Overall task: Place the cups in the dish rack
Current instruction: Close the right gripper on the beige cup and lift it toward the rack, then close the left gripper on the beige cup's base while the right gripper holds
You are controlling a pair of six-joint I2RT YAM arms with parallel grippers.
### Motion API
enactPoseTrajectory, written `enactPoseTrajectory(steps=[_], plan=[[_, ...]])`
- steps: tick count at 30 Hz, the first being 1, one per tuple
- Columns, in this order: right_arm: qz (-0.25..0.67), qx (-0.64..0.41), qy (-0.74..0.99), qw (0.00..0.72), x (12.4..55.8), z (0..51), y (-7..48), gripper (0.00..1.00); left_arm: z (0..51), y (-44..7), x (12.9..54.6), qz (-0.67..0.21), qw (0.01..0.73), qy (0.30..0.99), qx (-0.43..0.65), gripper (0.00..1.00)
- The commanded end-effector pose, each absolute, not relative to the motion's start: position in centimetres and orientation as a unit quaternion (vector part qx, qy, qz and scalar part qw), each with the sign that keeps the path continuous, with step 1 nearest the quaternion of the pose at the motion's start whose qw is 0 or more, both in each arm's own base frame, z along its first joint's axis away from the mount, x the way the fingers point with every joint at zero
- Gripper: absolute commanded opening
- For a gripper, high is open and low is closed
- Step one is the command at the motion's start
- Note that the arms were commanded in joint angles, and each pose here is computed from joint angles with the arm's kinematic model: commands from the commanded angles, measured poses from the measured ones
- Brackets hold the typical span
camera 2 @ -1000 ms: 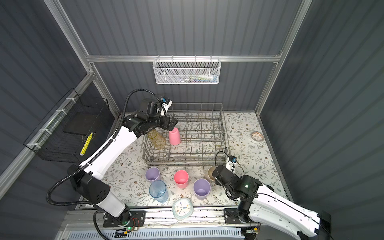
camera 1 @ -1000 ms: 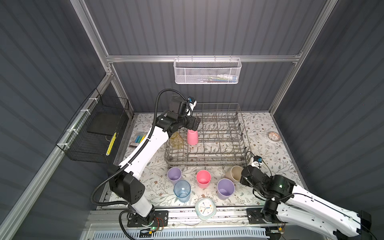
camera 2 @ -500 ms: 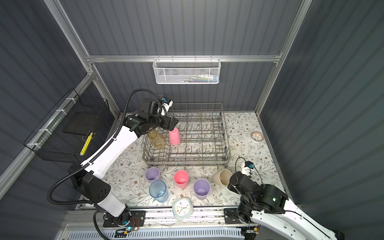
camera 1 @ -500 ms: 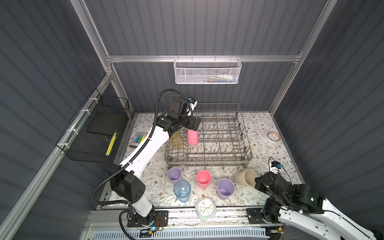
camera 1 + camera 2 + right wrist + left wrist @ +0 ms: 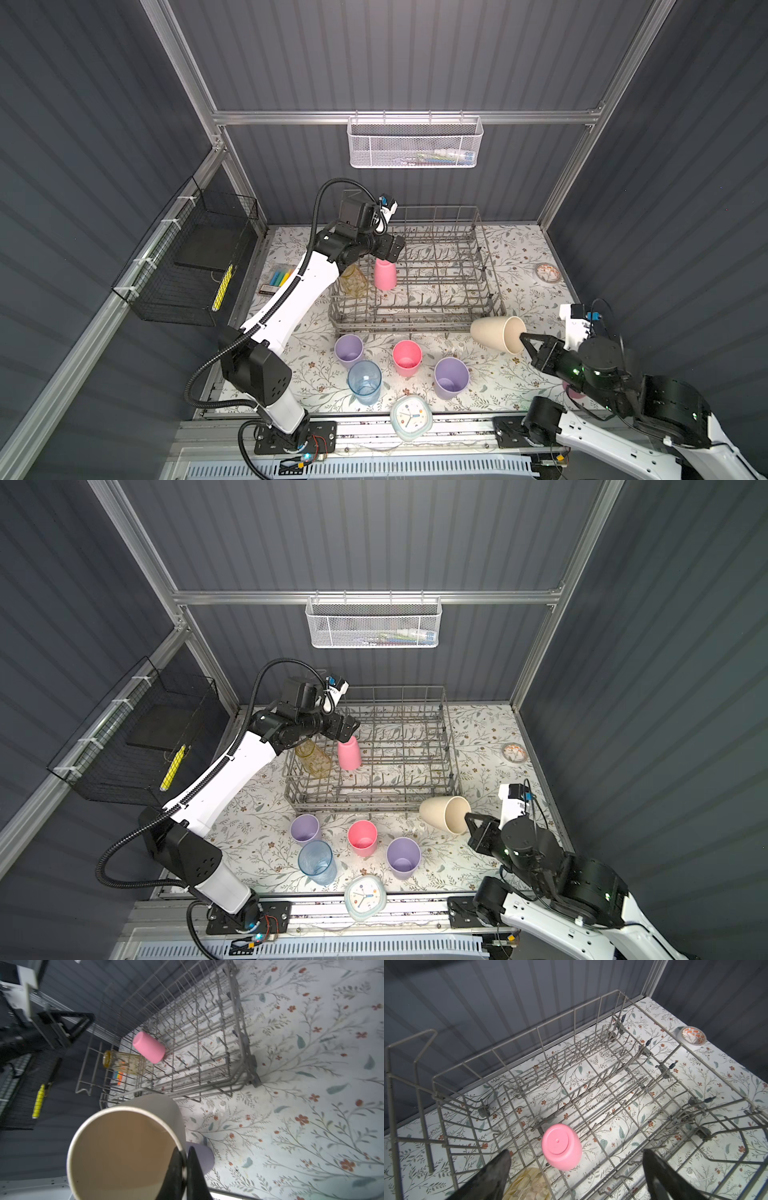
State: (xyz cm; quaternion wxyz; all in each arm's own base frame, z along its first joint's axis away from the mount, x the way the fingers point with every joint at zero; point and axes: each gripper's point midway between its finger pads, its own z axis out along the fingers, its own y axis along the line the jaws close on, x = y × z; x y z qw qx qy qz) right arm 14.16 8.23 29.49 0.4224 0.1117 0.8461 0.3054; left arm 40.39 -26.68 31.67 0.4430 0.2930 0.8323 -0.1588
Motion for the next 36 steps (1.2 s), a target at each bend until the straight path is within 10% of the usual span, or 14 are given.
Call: enactPoseTrajectory(steps=[1, 36], plan=[[0.332, 0.069, 0.812, 0.474, 15.5, 33.8, 10.1, 0.00, 34.2, -28.2, 39.5, -0.211, 0.466, 0.805, 0.302, 0.99], [0.612, -0.035, 0.685, 0.395, 24.8, 39.5, 21.8, 0.00, 44.1, -32.2, 27.8, -0.601, 0.415, 0.544, 0.412, 0.97]])
